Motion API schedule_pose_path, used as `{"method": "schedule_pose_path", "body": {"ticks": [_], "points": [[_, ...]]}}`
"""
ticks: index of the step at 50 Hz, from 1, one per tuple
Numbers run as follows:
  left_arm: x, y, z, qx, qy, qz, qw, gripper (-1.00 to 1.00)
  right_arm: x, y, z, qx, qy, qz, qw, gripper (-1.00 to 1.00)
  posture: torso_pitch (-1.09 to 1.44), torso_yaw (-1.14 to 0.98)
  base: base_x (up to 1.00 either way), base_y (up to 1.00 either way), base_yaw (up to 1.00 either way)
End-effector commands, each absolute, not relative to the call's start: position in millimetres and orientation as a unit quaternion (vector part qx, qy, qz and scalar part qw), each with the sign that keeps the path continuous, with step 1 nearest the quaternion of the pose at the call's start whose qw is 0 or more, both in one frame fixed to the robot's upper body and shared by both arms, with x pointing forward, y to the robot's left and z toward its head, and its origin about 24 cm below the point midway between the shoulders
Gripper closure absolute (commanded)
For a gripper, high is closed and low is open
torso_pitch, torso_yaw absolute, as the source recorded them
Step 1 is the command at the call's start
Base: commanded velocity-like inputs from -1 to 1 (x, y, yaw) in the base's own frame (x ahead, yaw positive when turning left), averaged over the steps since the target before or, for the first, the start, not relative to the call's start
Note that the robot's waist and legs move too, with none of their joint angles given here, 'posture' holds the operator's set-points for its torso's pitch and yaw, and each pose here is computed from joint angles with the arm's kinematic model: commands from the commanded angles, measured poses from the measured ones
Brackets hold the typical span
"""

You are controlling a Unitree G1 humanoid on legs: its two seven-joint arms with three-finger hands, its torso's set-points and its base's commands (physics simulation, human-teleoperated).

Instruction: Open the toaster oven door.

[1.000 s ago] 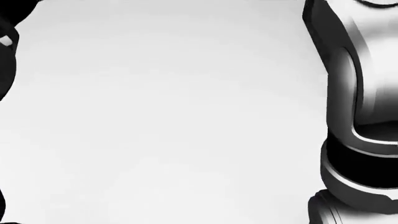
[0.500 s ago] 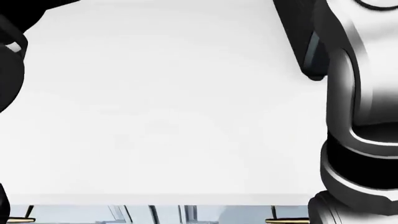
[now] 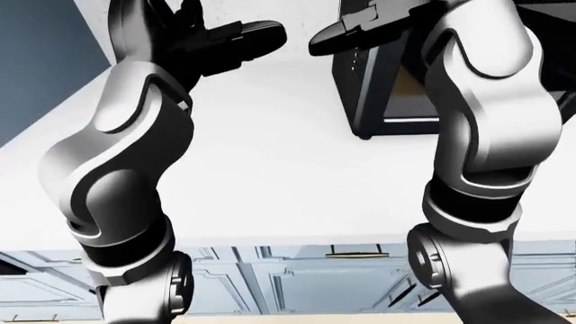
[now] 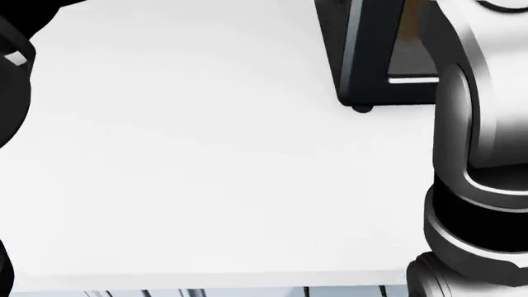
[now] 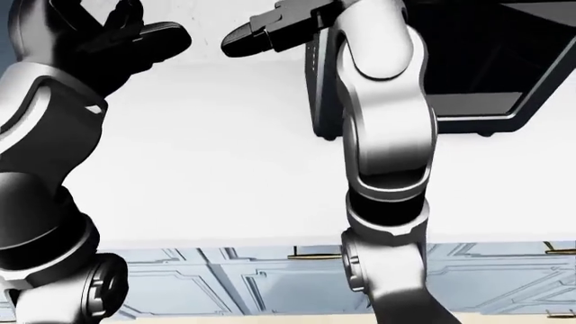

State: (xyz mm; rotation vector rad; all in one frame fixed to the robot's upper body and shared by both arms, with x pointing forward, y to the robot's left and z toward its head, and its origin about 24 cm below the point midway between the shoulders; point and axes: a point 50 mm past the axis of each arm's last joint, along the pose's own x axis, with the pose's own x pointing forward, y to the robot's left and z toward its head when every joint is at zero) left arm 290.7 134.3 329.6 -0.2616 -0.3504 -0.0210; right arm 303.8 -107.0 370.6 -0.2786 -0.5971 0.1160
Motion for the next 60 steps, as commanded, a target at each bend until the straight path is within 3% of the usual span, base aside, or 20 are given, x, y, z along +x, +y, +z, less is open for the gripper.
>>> {"method": "schedule_pose_path", "body": {"ticks": [1, 30, 60], "points": [[284.7, 136.3, 342.1, -0.137, -0.207, -0.012, 0.969, -1.00, 295.2, -107.8, 383.5, -0.136, -0.329, 0.049, 0.933, -1.00, 0.00, 0.00, 0.00, 0.00, 0.00], [284.0, 136.9, 343.1, -0.133, -0.209, -0.004, 0.969, -1.00, 294.1, -107.4, 384.7, -0.136, -0.331, 0.049, 0.932, -1.00, 0.00, 0.00, 0.00, 0.00, 0.00], [284.1, 137.6, 343.4, -0.133, -0.206, 0.002, 0.970, -1.00, 292.5, -106.0, 385.9, -0.137, -0.336, 0.047, 0.931, -1.00, -0.30, 0.00, 0.00, 0.00, 0.00]]}}
